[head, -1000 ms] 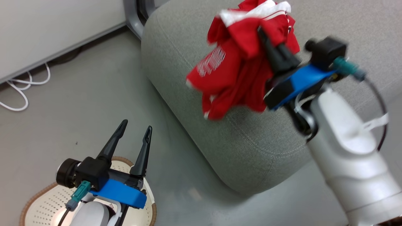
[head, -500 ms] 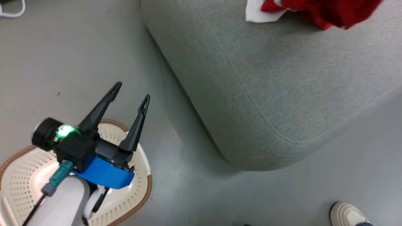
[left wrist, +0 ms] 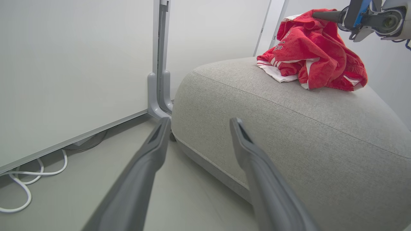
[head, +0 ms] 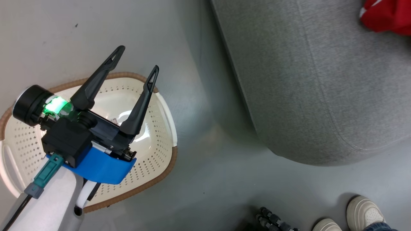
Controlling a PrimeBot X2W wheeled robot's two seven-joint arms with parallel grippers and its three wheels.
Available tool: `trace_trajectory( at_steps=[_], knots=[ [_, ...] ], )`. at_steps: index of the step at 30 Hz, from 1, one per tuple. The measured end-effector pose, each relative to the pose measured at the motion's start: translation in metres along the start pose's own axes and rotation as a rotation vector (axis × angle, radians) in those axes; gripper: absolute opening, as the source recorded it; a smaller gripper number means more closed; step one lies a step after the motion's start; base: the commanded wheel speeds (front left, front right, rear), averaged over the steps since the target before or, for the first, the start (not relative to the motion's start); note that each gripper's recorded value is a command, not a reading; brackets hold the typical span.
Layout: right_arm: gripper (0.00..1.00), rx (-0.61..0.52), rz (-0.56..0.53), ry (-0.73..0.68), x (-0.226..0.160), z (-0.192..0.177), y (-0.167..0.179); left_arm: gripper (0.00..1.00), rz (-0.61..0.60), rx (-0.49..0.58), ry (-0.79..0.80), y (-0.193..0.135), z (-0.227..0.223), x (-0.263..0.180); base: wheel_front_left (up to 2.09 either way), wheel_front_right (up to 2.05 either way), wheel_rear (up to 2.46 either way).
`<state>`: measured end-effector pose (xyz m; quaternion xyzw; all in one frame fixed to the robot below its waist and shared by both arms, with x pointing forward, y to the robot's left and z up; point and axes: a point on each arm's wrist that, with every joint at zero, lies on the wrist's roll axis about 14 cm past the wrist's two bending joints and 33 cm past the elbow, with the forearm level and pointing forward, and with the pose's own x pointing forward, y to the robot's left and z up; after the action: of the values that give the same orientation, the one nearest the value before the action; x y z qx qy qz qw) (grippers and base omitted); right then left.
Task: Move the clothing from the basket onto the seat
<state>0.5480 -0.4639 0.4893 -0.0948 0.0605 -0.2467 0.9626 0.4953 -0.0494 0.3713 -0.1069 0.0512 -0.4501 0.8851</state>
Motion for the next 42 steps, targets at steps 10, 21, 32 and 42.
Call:
trace_trajectory(
  at_steps=[10,21,32,42],
  knots=[
    [0.00,0.001,0.005,0.116,0.000,-0.055,0.018,1.00,0.025,-0.014,0.028,0.009,-0.015,-0.008,0.00,0.00,0.00],
    [0.29,0.012,-0.005,0.112,-0.006,-0.050,0.014,1.00,0.026,-0.015,0.014,0.003,-0.008,-0.006,0.00,0.00,0.00],
    [1.00,0.036,-0.002,0.111,-0.010,-0.044,0.016,1.00,0.030,0.003,-0.007,0.001,0.006,-0.008,0.00,0.00,0.00],
    [1.00,0.085,-0.007,0.105,-0.023,-0.035,0.015,1.00,0.054,0.004,-0.042,-0.003,0.022,-0.009,0.00,0.00,0.00]
  ],
)
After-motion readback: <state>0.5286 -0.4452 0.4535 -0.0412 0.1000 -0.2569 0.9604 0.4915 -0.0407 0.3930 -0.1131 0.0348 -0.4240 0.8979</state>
